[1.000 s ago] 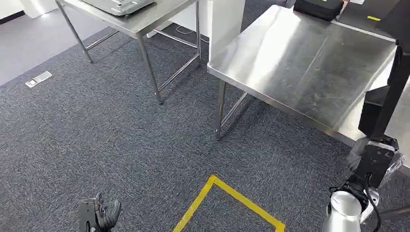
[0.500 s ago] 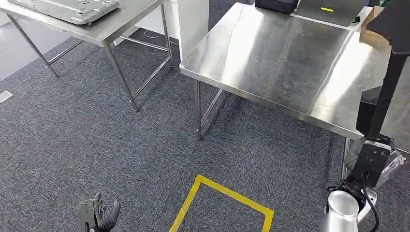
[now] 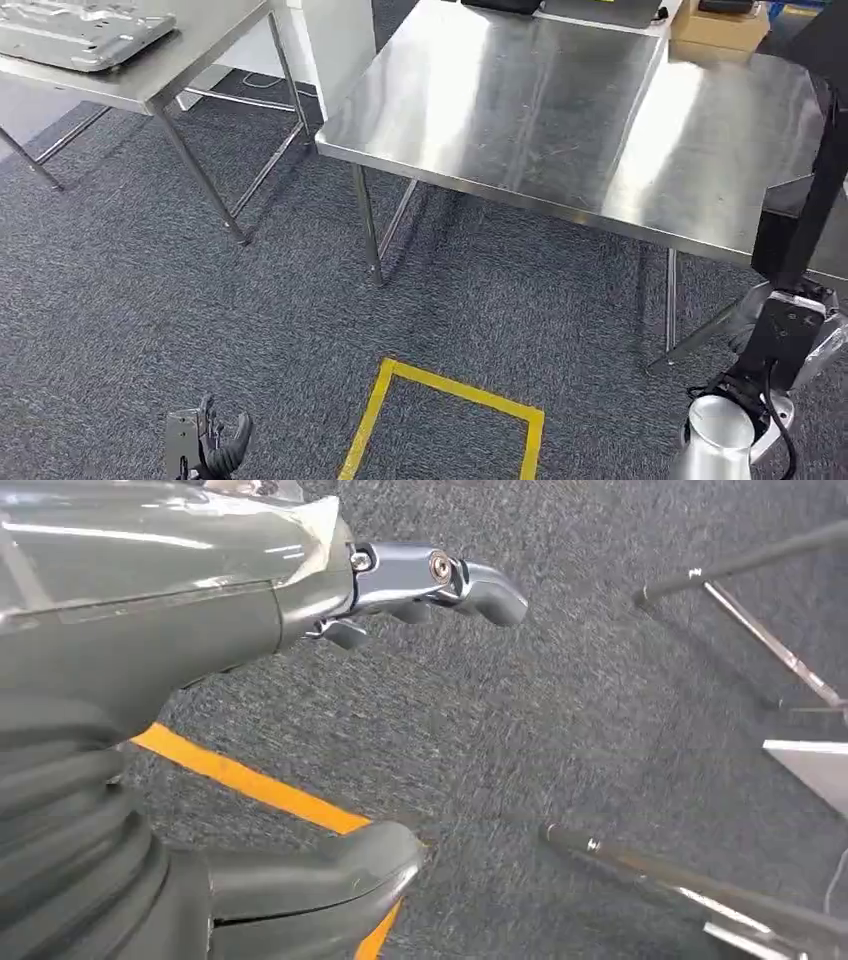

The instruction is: Take the parts from the cabinet and place them on the table.

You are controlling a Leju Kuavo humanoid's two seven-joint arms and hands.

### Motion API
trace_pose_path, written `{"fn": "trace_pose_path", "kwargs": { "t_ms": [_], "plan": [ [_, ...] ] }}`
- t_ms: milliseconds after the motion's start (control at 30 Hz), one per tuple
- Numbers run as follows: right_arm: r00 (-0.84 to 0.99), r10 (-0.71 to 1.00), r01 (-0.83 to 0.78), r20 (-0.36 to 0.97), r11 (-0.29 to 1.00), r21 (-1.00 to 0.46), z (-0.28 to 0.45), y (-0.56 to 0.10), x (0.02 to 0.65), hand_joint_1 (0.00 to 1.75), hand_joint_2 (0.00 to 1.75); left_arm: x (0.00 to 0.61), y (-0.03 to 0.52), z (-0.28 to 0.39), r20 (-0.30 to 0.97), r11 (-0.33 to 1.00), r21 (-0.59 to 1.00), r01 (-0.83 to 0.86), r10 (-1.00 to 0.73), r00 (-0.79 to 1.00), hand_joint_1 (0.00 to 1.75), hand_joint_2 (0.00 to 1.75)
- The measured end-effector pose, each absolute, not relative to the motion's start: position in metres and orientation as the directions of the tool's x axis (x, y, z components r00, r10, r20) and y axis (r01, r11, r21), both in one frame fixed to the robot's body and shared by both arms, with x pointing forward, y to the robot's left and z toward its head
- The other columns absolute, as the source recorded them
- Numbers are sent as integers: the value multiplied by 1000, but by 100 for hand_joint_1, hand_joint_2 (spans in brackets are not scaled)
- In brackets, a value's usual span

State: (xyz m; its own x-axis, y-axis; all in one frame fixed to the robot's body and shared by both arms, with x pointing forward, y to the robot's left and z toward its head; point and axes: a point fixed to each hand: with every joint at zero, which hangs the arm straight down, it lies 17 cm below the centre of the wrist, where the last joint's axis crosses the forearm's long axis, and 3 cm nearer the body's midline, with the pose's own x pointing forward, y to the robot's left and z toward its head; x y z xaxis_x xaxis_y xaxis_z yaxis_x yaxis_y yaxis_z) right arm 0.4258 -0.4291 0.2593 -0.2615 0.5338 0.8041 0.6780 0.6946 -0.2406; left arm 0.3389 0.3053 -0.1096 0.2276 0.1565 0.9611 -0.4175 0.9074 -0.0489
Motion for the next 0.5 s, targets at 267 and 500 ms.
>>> {"fn": "trace_pose_path", "kwargs": {
  "t_ms": [267, 500],
  "plan": [
    [-262, 536, 679, 802, 693, -242, 260, -428, 426, 175, 175, 335, 306, -113, 959, 908, -41, -417, 154, 239, 0, 175],
    [-272, 539, 682, 797, 692, -235, 267, -427, 429, 175, 175, 337, 305, -110, 960, 908, -43, -416, 153, 234, 0, 175]
  ]
}}
